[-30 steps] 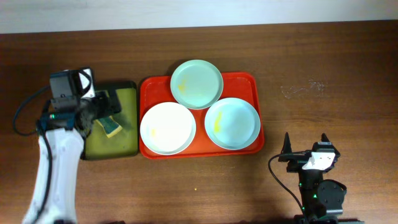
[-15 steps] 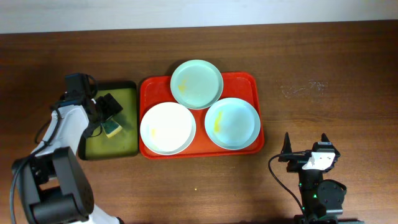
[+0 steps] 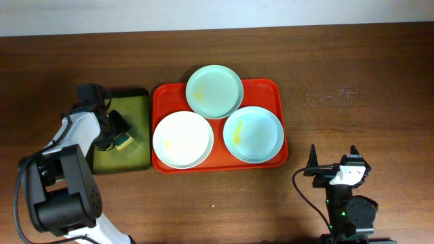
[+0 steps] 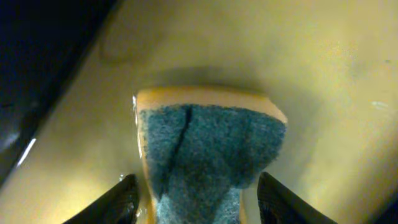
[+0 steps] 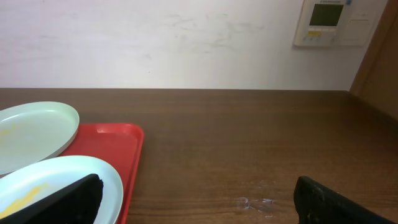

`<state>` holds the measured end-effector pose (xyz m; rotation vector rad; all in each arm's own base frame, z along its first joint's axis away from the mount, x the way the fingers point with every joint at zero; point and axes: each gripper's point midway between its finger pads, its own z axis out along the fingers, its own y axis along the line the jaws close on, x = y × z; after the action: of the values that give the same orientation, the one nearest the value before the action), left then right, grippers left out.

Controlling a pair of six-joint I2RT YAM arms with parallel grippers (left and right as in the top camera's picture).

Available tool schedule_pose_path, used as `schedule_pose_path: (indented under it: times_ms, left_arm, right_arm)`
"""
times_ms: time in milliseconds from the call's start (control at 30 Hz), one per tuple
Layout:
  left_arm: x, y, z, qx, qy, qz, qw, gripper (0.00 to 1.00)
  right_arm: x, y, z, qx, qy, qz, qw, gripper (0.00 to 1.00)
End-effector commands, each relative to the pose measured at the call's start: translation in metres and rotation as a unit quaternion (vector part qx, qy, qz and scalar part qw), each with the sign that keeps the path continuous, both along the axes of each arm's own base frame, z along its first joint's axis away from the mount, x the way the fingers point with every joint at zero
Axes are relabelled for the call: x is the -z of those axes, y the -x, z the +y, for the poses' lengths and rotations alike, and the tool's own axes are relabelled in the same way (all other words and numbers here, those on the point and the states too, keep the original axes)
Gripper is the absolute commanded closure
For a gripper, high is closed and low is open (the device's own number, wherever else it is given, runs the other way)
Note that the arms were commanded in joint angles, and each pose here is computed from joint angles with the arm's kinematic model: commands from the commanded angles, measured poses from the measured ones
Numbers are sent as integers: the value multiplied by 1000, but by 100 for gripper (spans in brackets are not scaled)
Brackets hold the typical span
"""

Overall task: Clean dirty plates on tray and stack at the side
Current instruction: 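Grasp the yellow-green sponge with the left gripper and lift it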

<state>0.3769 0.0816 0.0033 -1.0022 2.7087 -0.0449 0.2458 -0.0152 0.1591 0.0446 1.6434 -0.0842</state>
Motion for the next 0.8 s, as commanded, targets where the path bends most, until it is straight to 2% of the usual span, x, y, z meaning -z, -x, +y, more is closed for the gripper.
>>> schedule_pose_path:
  times_ms: [0,133,167,200,300,333,367,433,467,600,633,667,733,767]
  left_arm:
    - [22,13,0,-4,8,40,999,58]
    - [30,19,-2,-4,12,57,998,80]
    - [28,18,-2,-4,12,55,998,93]
    - [27,16,-2,-4,12,54,998,100]
    - [19,17,-2,-4,15,65,998,100]
    - [16,16,-1,-4,16,67,998,89]
    - [13,14,-1,-4,16,66,998,66]
    - [12,12,-1,-4,15,64,998,4]
    - [12,12,-1,-4,15,64,998,1]
    - [13,13,-1,-4,15,65,998,1]
    - [13,13,-1,-4,15,66,998,1]
    - [13,14,-1,-4,15,67,998,10]
    - [14,15,-1,-4,16,69,997,41]
    - [14,15,-1,-4,16,69,997,65]
  right_arm:
    - [3,0,-4,11,0,3,1000,1]
    - [3,0,-4,11,0,3,1000,1]
    - [3,0,-4,11,0,3,1000,1]
    - [3,0,-4,11,0,3,1000,1]
    - [3,0,-4,11,0,3,1000,1]
    - [3,0,-4,11,0,3,1000,1]
    - [3,0,-4,11,0,3,1000,1]
    - [3,0,-4,11,0,3,1000,1]
    - [3,0,-4,11,0,3,1000,1]
    - [3,0,-4,11,0,3,1000,1]
    - [3,0,-4,11,0,3,1000,1]
    - [3,0,-4,11,0,3,1000,1]
    - [3,0,-4,11,0,3,1000,1]
    - [3,0,-4,11,0,3,1000,1]
